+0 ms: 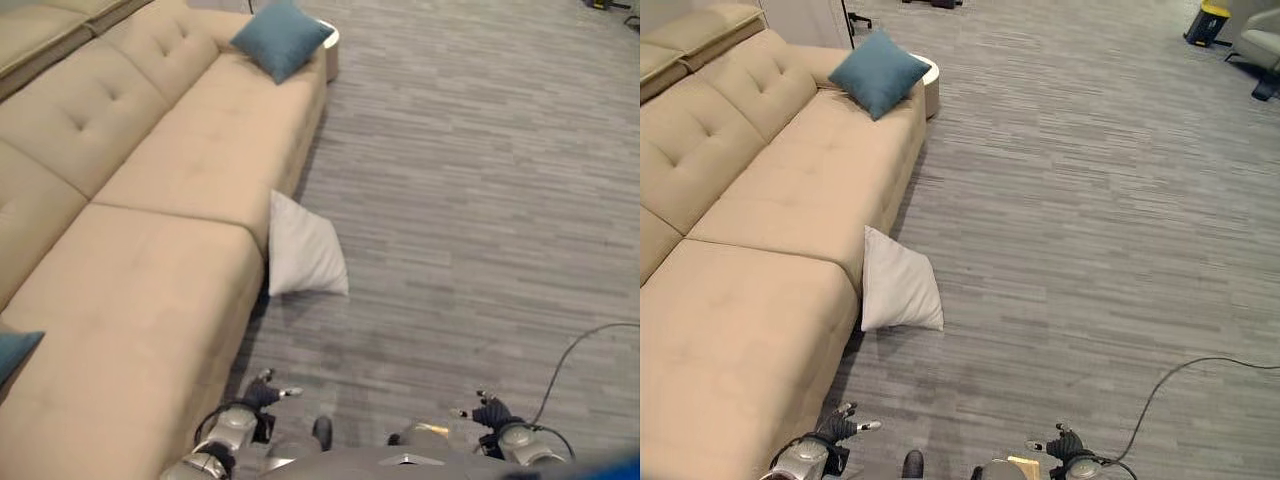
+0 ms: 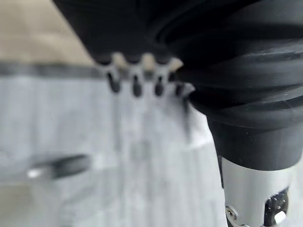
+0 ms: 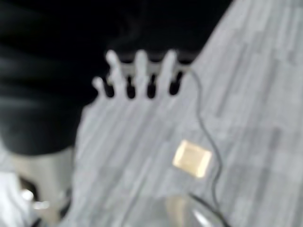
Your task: Pick up all the scattered cushions and arrange them neatly on the sofa.
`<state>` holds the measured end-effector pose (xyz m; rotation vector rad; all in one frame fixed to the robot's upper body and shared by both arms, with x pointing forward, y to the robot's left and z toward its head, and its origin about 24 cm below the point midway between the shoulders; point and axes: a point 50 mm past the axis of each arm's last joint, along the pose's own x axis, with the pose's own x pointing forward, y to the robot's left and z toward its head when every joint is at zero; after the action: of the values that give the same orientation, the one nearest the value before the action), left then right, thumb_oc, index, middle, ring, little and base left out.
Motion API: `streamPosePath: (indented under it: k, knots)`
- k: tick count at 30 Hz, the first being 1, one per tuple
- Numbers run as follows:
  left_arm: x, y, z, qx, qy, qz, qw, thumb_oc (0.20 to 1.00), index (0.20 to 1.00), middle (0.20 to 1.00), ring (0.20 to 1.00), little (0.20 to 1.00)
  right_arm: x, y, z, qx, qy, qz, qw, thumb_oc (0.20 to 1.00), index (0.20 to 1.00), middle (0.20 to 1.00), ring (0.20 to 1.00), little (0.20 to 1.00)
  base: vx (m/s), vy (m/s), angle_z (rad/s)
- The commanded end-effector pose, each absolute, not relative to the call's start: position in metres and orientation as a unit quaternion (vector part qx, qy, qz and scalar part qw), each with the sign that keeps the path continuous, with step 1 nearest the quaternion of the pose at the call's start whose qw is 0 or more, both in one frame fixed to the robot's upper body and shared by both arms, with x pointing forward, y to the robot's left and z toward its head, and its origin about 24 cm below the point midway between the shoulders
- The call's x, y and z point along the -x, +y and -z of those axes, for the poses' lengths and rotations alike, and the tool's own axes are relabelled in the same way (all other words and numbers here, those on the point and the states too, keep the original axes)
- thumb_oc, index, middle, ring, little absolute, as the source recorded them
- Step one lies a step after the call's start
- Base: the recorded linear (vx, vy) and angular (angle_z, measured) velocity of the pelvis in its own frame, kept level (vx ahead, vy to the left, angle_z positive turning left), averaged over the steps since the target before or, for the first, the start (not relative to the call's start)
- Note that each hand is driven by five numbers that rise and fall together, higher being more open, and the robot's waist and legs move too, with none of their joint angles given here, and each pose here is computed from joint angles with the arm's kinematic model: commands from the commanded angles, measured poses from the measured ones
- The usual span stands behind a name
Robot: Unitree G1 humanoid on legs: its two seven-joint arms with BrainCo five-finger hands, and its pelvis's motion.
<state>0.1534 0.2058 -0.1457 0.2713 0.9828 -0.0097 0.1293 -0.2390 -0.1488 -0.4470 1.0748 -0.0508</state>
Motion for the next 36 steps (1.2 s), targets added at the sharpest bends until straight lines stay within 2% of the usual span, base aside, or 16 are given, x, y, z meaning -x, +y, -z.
streamPosePath:
  k: [1, 10, 16, 23, 29, 36]
  knots:
    - [-0.148, 0.215, 0.146, -0.134, 0.469, -0.016, 0.873, 1.000, 1.000, 1.000, 1.000, 1.000, -0.142, -0.240, 0.144, 0.224, 0.489, 0.026, 0.842, 1.000, 1.000, 1.000, 1.000, 1.000, 0.38, -0.228, 0.09]
    - [-0.134, 0.211, 0.152, -0.124, 0.485, -0.023, 0.865, 1.000, 1.000, 1.000, 1.000, 1.000, -0.129, -0.239, 0.149, 0.218, 0.506, 0.023, 0.834, 1.000, 1.000, 1.000, 1.000, 1.000, 0.24, -0.211, 0.20]
    - [-0.148, 0.201, 0.148, -0.121, 0.470, -0.009, 0.874, 1.000, 1.000, 1.000, 1.000, 1.000, -0.133, -0.242, 0.146, 0.201, 0.494, 0.047, 0.844, 1.000, 1.000, 1.000, 1.000, 1.000, 0.11, -0.267, 0.25]
    - [-0.143, 0.198, 0.151, -0.130, 0.479, 0.004, 0.868, 1.000, 1.000, 1.000, 1.000, 1.000, -0.130, -0.242, 0.147, 0.200, 0.500, 0.047, 0.842, 1.000, 1.000, 1.000, 1.000, 1.000, 0.26, -0.054, 0.08]
    - [-0.130, 0.209, 0.154, -0.115, 0.497, -0.024, 0.860, 1.000, 1.000, 1.000, 1.000, 1.000, -0.135, -0.232, 0.148, 0.197, 0.491, 0.029, 0.848, 1.000, 1.000, 1.000, 1.000, 1.000, 0.25, 0.054, -0.13]
    - [-0.146, 0.216, 0.147, -0.125, 0.473, -0.030, 0.872, 1.000, 1.000, 1.000, 1.000, 1.000, -0.154, -0.223, 0.142, 0.203, 0.465, 0.008, 0.862, 1.000, 1.000, 1.000, 1.000, 1.000, 0.29, 0.033, 0.19]
